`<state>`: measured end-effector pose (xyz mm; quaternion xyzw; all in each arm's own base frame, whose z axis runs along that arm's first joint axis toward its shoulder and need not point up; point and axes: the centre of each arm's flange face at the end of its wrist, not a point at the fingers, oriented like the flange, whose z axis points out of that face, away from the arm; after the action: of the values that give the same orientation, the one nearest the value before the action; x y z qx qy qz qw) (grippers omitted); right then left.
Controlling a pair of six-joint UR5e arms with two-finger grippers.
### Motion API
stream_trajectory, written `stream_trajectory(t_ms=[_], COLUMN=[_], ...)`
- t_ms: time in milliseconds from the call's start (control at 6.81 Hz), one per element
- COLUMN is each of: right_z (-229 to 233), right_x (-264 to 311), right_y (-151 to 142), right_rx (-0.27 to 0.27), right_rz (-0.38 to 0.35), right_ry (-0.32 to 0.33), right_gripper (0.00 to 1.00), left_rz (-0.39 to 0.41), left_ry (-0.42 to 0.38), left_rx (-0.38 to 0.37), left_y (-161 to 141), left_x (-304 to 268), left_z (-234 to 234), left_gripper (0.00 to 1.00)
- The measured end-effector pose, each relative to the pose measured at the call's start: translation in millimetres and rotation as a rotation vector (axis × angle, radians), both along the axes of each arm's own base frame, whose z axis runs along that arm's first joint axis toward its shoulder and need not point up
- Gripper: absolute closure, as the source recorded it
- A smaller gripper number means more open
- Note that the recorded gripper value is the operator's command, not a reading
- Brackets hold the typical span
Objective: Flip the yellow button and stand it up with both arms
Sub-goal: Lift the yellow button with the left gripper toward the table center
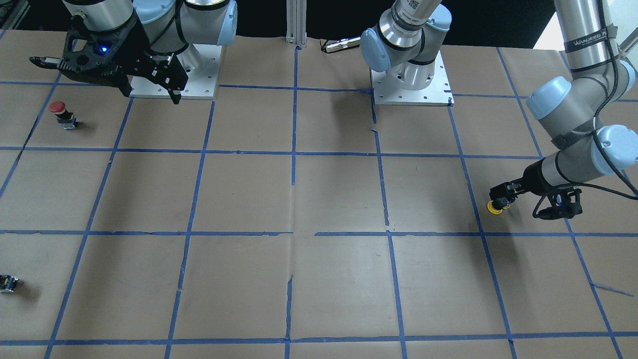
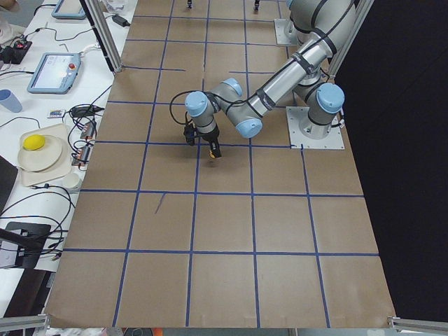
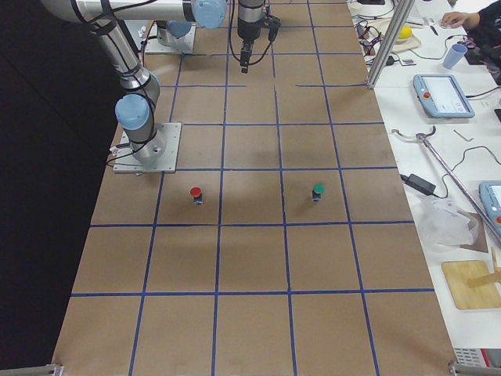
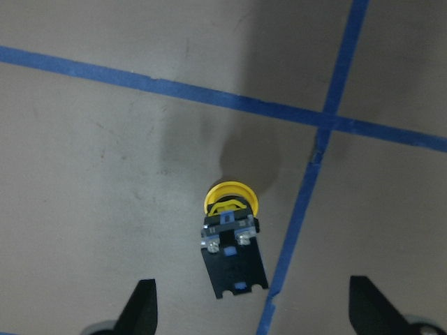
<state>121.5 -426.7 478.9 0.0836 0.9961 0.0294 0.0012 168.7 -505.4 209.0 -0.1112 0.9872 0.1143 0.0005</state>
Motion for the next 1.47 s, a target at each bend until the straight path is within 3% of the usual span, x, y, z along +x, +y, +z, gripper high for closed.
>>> stream_trajectory(t_ms=[147,294,587,734,881,1174,1468], right_z=[-0.1,0.0,-0.3,-0.5,-0.3,0.9,0.3], right_x=[0.1,0.1,0.0,0.0,0.1,0.0,0.0], right_y=[0.0,-0.1,-0.1,-0.2,-0.2,-1.1,-1.6], right_rx=[0.000,-0.001,0.000,0.000,0.000,-0.009,-0.010], right_rz=[-0.002,-0.003,-0.002,-0.001,-0.002,0.000,0.011], right_ry=[-0.001,-0.001,0.000,-0.001,-0.001,0.000,0.000], right_gripper=[0.00,0.00,0.00,0.00,0.00,0.00,0.00], left_rz=[0.003,0.002,-0.006,0.003,0.033,0.202,0.385], left_ry=[-0.004,-0.005,0.035,0.112,0.222,0.512,0.881], left_rx=[-0.004,-0.011,-0.041,-0.067,-0.091,-0.102,-0.024], left_y=[0.9,0.3,-4.4,-7.1,-10.7,-16.2,-6.4], left_x=[-0.2,-2.9,-17.4,-34.8,-67.0,-173.5,-279.7], left_z=[-1.5,1.3,9.5,13.6,19.2,32.0,44.6], left_gripper=[0.68,0.80,0.80,0.80,0.80,0.80,0.80])
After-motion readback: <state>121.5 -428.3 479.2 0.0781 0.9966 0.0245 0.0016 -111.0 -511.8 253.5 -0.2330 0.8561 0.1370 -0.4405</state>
